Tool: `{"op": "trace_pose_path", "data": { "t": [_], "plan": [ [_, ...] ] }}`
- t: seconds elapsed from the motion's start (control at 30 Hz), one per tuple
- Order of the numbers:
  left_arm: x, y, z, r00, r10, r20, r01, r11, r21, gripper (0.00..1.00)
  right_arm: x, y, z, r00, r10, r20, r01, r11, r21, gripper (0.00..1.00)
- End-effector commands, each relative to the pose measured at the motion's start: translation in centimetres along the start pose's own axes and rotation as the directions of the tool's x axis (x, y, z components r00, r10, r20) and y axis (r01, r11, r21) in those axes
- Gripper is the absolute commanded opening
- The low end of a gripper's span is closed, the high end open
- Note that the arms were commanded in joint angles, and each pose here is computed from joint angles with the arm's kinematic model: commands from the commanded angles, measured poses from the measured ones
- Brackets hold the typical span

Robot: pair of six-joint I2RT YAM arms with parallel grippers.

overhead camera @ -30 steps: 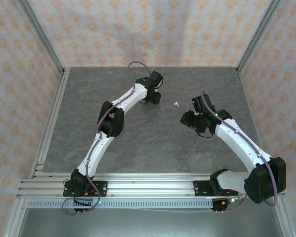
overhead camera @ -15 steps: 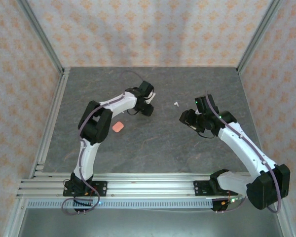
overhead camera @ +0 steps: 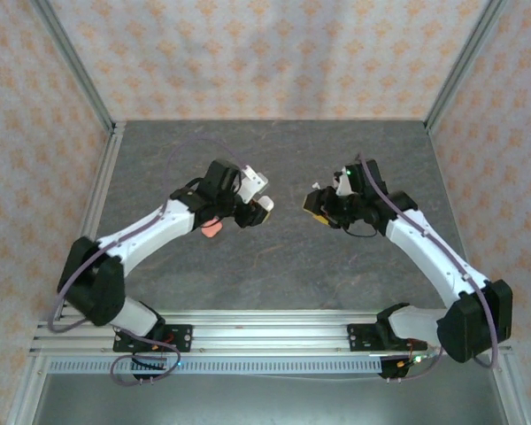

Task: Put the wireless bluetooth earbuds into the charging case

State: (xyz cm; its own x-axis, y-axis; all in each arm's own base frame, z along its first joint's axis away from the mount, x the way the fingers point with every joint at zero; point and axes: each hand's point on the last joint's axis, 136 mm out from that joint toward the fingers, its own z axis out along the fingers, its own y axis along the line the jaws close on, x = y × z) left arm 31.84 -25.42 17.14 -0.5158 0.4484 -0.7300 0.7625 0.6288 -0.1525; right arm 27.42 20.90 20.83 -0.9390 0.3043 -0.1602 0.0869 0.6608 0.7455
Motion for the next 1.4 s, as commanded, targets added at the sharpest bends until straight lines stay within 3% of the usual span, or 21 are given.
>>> {"op": "trace_pose_path", "data": {
  "t": [0.0, 0.27, 0.73, 0.97, 1.23, 1.37],
  "plan": [
    [-1.0, -2.4, -2.2, 0.992, 0.099, 0.074, -0.104, 0.992, 0.074, 0.4, 0.4, 5.5, -0.7, 0.994, -0.107, -0.029, 0.102, 0.983, -0.152, 0.49],
    [-1.9, -4.6, -5.8, 0.981, 0.122, 0.149, -0.139, 0.984, 0.111, 0.39, 3.1, 8.6, 0.9, 0.968, -0.213, -0.134, 0.187, 0.964, -0.188, 0.54],
    [-2.3, -5.4, -6.7, 0.978, 0.138, 0.159, -0.16, 0.978, 0.133, 0.39, 3.8, 10.1, 2.7, 0.954, -0.231, -0.189, 0.19, 0.959, -0.212, 0.55],
    [-2.4, -5.3, -6.6, 0.978, 0.141, 0.156, -0.162, 0.979, 0.127, 0.4, 4.6, 10.7, 3.5, 0.939, -0.236, -0.248, 0.176, 0.954, -0.244, 0.37],
    [-2.8, -5.1, -6.7, 0.975, 0.154, 0.162, -0.174, 0.978, 0.115, 0.41, 5.7, 10.7, 4.0, 0.92, -0.247, -0.305, 0.167, 0.95, -0.265, 0.41],
    [-3.2, -4.8, -6.7, 0.976, 0.144, 0.163, -0.162, 0.981, 0.102, 0.41, 5.5, 10.5, 4.2, 0.921, -0.256, -0.294, 0.182, 0.949, -0.258, 0.16]
  ]
}}
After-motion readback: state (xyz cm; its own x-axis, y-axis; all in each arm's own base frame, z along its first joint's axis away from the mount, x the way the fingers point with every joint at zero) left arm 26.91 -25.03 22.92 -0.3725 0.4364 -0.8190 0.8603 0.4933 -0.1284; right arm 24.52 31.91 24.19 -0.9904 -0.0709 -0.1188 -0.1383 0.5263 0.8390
